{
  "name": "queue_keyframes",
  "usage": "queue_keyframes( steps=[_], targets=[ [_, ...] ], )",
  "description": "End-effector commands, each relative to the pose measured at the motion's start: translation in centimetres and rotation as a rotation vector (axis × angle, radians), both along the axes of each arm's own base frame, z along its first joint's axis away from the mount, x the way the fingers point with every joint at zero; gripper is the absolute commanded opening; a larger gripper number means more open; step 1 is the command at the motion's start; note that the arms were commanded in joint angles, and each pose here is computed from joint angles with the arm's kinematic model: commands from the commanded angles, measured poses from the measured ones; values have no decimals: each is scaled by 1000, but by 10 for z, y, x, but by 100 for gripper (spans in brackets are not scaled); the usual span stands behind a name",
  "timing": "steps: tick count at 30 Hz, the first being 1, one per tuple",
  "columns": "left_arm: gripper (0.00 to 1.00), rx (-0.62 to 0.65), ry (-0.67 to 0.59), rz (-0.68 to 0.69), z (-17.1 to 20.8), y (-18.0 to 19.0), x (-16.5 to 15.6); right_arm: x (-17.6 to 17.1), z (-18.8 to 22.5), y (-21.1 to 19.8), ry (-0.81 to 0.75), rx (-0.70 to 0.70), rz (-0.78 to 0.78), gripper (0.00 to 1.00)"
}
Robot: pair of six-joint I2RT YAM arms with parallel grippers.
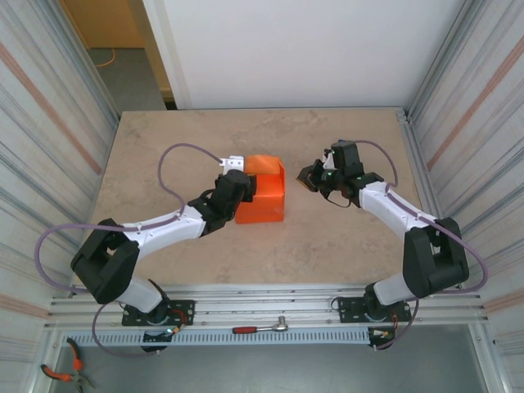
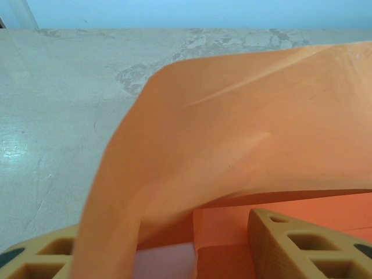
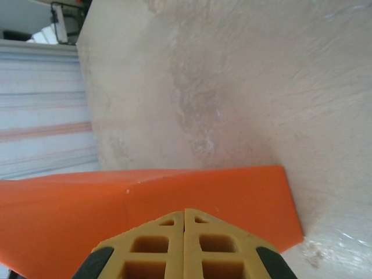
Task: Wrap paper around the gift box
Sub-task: Fold the seventh fold of the wrapping paper on the gift box.
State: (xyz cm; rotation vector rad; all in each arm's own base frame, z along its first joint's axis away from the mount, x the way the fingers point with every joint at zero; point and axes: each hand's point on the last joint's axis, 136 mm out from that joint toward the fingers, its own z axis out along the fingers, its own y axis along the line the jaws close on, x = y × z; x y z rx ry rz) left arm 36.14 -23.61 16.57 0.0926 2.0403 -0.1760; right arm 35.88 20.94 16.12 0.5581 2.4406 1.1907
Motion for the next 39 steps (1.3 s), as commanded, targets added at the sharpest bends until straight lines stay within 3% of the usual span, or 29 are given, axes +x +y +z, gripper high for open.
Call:
queue_keyframes(
  steps=[1,15,29,39],
  targets=[
    [57,89,62,1,-20,7,-8,11,18,14,-41,46,18,0],
    [56,94,65,-2,-22,4,-9,6,24,64,-55,75,129,0],
    [56,96,67,2,-23,4,-10,-8,16,82,-38,59,182,0],
    [56,97,69,5,-24,4,-12,-26,-9,84,-41,-162,264,0]
  ],
)
